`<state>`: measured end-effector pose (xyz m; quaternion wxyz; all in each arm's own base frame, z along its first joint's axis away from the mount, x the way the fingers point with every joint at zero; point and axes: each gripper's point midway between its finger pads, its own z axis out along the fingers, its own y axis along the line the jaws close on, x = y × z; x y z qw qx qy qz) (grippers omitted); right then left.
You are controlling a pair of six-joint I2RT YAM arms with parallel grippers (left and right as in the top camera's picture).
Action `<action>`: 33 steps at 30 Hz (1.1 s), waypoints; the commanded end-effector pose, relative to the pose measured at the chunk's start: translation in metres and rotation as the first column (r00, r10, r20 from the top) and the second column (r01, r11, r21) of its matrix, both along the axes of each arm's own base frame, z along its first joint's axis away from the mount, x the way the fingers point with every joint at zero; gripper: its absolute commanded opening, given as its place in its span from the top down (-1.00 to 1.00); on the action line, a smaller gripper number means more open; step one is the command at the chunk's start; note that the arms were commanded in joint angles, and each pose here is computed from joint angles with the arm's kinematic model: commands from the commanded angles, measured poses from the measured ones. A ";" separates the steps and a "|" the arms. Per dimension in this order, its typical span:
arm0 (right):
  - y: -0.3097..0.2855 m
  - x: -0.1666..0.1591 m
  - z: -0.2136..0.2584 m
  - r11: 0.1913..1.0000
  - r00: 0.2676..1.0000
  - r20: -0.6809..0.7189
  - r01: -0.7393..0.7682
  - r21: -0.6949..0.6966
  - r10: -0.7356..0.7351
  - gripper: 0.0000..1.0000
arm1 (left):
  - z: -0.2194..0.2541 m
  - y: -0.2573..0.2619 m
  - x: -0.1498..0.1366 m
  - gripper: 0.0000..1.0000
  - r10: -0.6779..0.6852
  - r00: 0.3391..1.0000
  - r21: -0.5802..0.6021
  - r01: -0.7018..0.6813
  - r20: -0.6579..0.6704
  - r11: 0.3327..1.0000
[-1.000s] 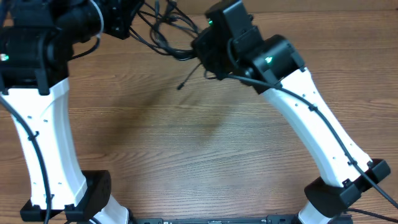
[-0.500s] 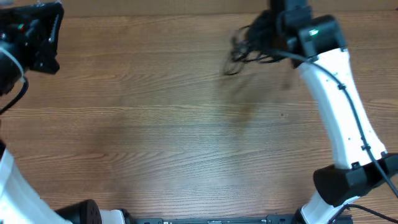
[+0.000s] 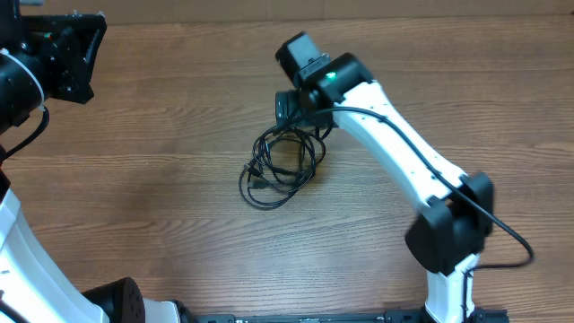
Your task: Untangle cables
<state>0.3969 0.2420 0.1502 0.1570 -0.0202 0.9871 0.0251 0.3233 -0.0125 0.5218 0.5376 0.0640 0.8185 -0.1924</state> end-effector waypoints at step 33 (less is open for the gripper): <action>0.012 -0.052 -0.097 0.804 0.807 -0.178 -0.584 -0.109 0.562 0.08 | -0.006 -0.005 -0.012 0.92 -0.037 0.999 0.053 0.038 -0.010 0.998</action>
